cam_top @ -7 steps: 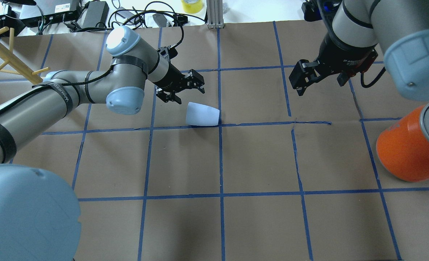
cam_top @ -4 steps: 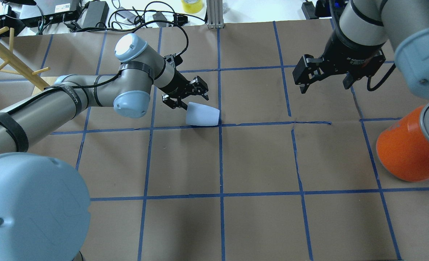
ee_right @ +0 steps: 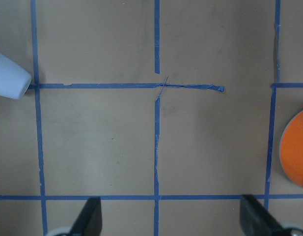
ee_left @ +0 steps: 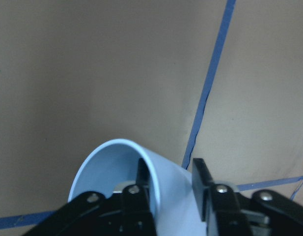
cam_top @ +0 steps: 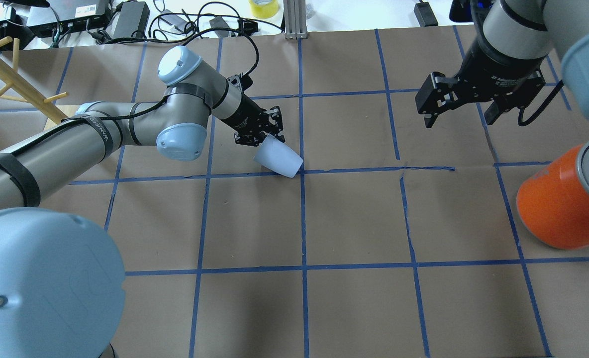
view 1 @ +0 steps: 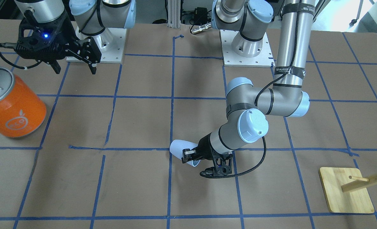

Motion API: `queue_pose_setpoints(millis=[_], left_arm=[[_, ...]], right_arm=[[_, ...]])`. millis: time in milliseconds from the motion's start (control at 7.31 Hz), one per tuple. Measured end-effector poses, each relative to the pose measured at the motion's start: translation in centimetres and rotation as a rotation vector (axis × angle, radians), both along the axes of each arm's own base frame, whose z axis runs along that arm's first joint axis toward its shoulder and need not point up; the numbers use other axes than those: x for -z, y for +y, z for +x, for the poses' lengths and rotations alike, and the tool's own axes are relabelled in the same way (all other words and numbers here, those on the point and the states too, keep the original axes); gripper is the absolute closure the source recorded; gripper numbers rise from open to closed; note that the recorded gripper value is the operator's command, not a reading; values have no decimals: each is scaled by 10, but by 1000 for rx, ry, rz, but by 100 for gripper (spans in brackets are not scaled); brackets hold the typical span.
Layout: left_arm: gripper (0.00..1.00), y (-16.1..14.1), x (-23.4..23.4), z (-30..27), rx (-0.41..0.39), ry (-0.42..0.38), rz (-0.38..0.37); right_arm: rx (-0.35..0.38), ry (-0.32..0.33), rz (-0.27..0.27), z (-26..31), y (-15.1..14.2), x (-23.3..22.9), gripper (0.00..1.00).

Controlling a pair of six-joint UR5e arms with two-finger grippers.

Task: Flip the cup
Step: 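Grasp the cup rim with the left gripper and tilt it upright, then lift the cup with the left gripper toward the wooden stand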

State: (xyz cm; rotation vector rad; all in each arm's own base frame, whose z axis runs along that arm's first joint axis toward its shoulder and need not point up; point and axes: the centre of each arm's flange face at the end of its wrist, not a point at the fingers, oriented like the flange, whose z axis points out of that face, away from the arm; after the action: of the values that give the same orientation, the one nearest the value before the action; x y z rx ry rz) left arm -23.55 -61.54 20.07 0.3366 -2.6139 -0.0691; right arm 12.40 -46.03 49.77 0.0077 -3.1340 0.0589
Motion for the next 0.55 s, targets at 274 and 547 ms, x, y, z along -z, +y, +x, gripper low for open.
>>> queue_pose_setpoints(millis=[274, 547], left_arm=[[100, -12, -14, 2, -22, -33, -30], [100, -29, -36, 9, -37, -121, -79]], right_arm=[[3, -1, -2, -1, -2, -1, 0], [4, 8, -1, -2, -2, -2, 0]])
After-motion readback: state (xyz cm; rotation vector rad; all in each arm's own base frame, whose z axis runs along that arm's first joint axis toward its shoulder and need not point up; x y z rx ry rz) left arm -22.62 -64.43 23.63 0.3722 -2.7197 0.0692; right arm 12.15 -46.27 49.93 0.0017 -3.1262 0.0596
